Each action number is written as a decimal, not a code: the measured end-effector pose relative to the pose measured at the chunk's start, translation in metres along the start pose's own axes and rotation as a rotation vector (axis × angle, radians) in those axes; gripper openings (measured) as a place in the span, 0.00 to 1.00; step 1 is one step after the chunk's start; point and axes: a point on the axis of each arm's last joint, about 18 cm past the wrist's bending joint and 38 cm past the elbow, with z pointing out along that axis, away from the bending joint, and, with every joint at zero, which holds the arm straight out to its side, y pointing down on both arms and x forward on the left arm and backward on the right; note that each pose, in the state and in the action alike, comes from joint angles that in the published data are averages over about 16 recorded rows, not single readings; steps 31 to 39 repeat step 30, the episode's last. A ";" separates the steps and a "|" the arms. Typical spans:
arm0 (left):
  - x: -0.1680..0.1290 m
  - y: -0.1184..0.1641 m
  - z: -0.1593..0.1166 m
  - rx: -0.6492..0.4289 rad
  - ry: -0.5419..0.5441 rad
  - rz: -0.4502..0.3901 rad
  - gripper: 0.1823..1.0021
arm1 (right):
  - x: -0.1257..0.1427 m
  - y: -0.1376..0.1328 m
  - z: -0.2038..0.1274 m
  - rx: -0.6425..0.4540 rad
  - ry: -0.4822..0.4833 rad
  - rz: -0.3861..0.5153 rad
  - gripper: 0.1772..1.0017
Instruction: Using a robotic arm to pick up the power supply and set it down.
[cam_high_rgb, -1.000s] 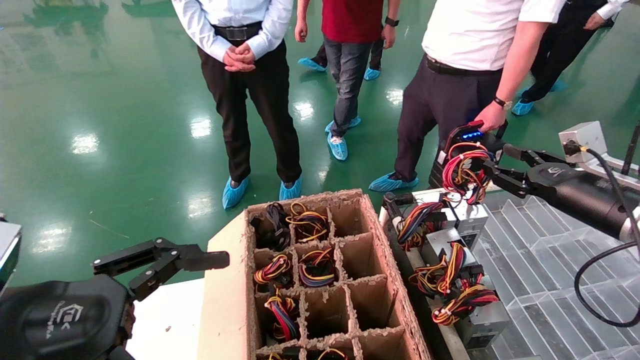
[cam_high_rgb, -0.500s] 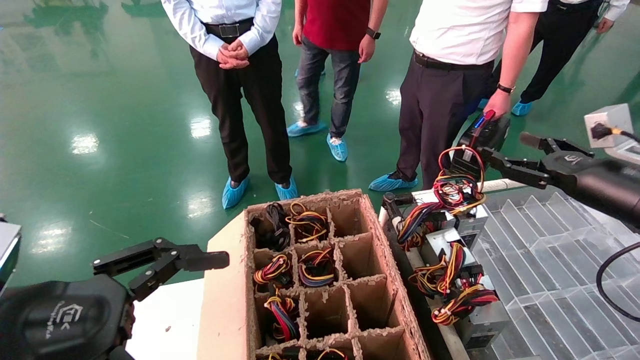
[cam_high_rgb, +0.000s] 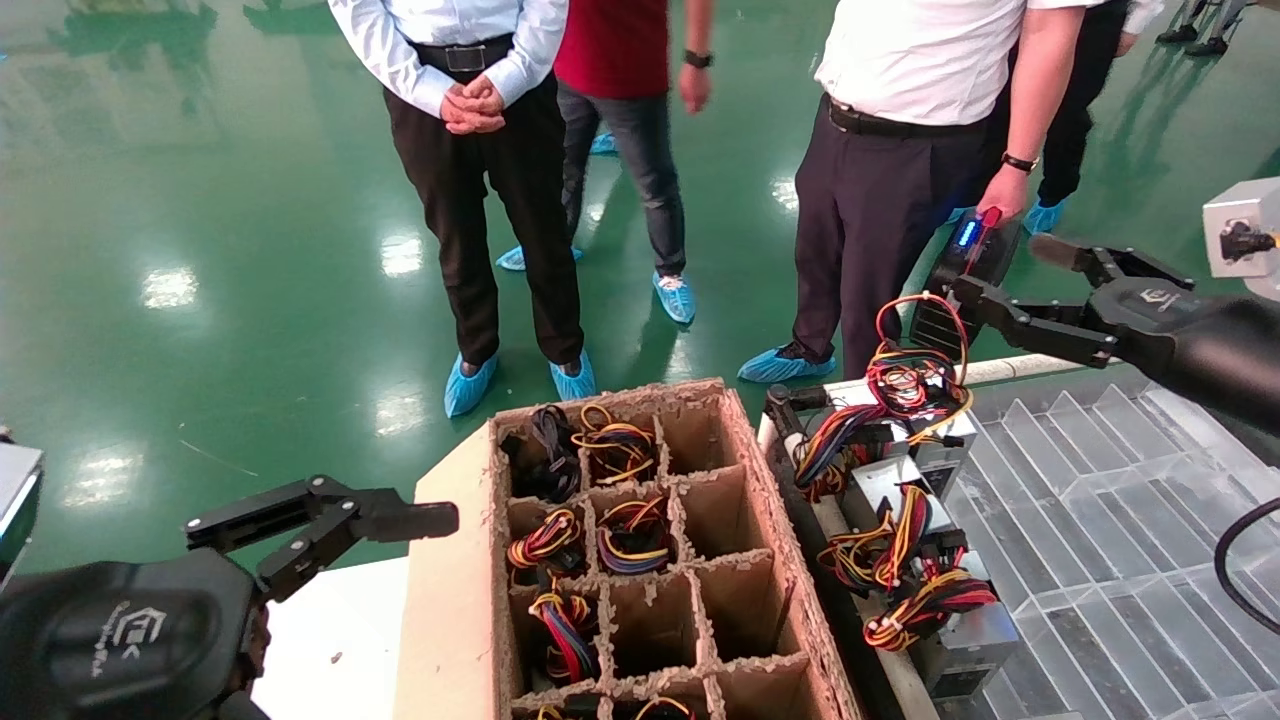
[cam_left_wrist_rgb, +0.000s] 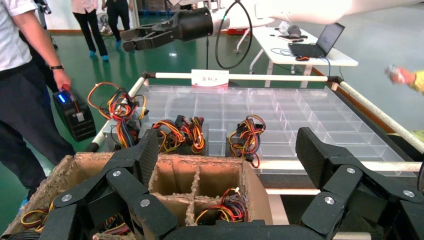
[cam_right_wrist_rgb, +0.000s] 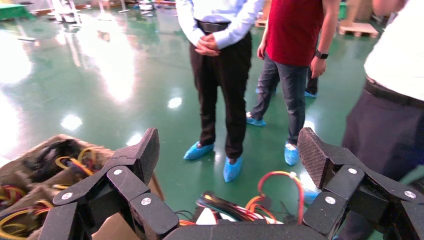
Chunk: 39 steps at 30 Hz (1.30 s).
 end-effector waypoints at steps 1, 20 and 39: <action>0.000 0.000 0.000 0.000 0.000 0.000 1.00 | -0.002 -0.002 0.000 0.005 -0.011 -0.004 0.99; 0.000 0.000 0.000 0.000 0.000 0.000 1.00 | -0.069 -0.027 -0.010 0.070 -0.272 -0.059 1.00; 0.000 0.000 0.000 0.000 0.000 0.000 1.00 | -0.100 -0.032 -0.016 0.078 -0.385 -0.067 1.00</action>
